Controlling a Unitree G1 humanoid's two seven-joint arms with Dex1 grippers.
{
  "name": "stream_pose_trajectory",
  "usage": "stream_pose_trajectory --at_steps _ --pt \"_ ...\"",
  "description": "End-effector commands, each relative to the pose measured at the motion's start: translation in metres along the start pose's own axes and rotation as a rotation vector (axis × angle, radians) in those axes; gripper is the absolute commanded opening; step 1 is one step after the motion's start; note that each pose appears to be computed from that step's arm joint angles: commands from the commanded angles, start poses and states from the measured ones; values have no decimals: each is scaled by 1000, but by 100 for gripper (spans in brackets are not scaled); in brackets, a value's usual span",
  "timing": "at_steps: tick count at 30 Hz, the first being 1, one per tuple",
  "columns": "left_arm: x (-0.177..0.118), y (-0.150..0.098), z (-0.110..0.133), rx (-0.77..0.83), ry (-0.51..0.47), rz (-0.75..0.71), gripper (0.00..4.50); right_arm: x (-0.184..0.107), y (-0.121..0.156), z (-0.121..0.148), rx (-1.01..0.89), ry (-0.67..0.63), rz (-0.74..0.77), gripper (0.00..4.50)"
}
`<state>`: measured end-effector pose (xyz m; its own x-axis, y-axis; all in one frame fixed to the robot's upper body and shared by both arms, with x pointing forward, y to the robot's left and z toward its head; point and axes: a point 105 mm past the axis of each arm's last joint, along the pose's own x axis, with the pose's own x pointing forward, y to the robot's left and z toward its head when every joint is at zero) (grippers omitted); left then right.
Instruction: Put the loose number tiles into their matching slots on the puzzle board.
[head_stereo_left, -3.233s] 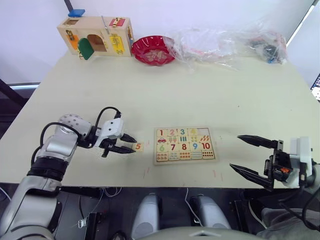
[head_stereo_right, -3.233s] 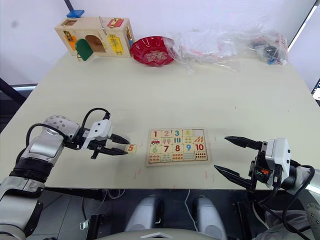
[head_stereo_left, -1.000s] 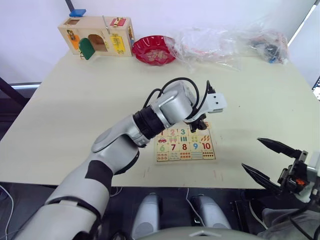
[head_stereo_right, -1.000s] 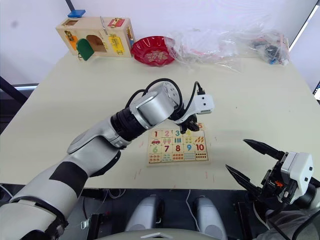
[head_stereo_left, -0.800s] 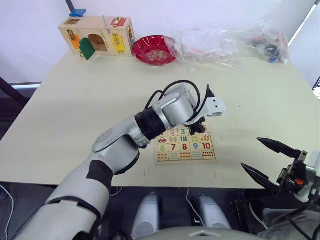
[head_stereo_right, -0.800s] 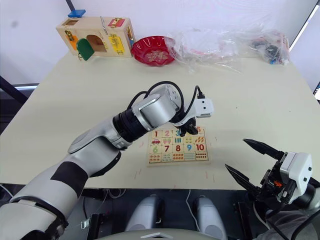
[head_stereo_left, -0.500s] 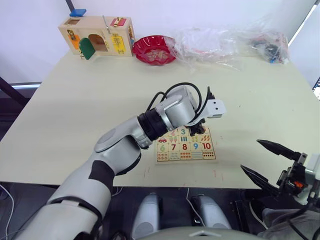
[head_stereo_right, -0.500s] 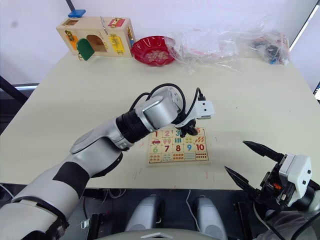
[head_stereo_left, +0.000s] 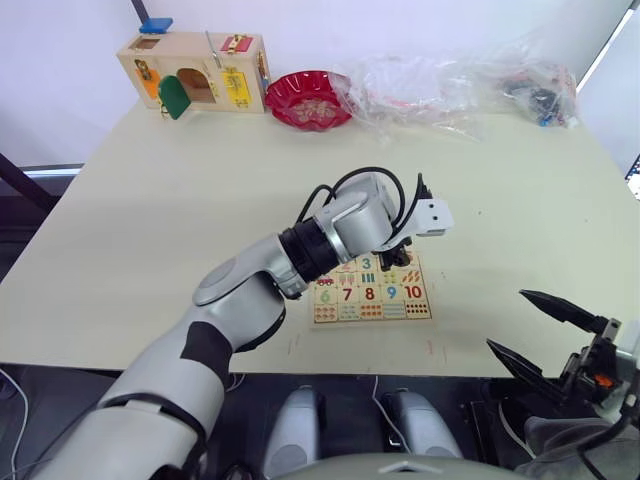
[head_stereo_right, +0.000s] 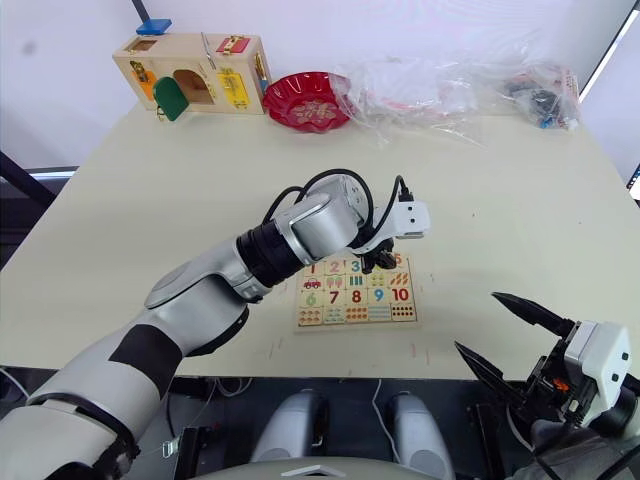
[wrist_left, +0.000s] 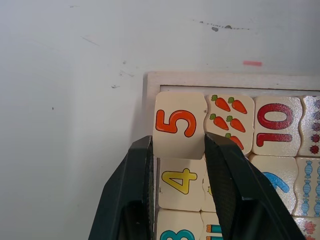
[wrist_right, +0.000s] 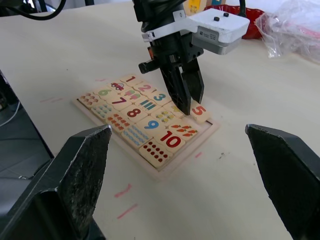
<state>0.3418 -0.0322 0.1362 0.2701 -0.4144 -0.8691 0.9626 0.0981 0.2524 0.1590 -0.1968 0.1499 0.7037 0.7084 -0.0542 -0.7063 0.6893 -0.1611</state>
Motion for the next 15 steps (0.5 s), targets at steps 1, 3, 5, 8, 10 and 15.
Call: stream_pose_trajectory --at_steps 1,3,5,8,10,15 --pt "-1 -1 7 36 -11 11 99 -8 -4 9 -39 -17 -24 450" --pt "1 -2 6 40 -8 10 99 -10 -5 9 -38 -12 -26 450" --pt "2 -2 5 41 -7 8 99 -10 -5 9 -38 -12 -26 450" --pt "3 -3 4 42 -4 6 99 -9 -4 9 -37 -14 -24 450" --pt "4 -3 4 42 -2 6 99 -9 -4 9 -37 -15 -23 450" --pt "4 -3 3 46 2 9 99 -8 -3 9 -38 -17 -20 450"
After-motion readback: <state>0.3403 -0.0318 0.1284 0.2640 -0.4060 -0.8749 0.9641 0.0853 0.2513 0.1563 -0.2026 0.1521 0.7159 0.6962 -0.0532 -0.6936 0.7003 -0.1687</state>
